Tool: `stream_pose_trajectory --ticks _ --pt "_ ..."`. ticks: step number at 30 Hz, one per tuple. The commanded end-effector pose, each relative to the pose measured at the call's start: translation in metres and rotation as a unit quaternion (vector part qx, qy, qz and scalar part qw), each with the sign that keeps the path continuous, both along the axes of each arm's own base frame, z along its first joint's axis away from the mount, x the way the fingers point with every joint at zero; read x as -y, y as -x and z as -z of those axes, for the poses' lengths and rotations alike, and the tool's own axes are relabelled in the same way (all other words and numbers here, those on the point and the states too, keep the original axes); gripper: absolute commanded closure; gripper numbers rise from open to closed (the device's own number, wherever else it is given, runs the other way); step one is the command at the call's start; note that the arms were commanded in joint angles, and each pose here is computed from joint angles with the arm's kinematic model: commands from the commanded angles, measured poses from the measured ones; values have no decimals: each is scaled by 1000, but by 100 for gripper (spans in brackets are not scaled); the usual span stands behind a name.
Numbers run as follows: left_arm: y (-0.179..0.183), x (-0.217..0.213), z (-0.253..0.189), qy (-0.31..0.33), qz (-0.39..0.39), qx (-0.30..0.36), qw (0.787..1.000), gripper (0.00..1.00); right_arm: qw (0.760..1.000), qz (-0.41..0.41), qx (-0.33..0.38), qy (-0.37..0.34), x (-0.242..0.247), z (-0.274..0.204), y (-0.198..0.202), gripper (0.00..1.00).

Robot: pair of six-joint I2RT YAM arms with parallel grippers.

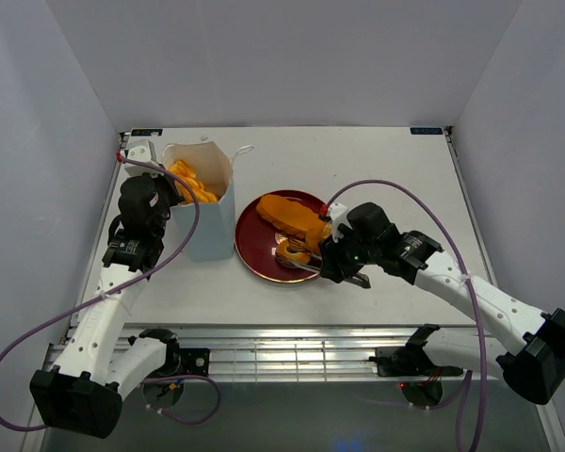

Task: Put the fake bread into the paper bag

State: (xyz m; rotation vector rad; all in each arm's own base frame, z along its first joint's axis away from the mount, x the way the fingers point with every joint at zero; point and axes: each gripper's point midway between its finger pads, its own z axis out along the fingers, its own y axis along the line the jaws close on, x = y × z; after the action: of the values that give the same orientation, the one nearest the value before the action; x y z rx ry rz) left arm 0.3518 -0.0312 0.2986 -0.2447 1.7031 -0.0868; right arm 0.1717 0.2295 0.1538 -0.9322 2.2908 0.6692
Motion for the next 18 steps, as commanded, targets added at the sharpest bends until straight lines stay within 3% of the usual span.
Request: stream_pose_trajectory --ticks 1,18 --pt "0 1 -12 3 4 12 1000 100 999 -7 40 -20 -13 -25 -15 48" --pt "0 1 -12 2 4 13 1000 100 1000 -27 7 -4 -19 2 -12 48"
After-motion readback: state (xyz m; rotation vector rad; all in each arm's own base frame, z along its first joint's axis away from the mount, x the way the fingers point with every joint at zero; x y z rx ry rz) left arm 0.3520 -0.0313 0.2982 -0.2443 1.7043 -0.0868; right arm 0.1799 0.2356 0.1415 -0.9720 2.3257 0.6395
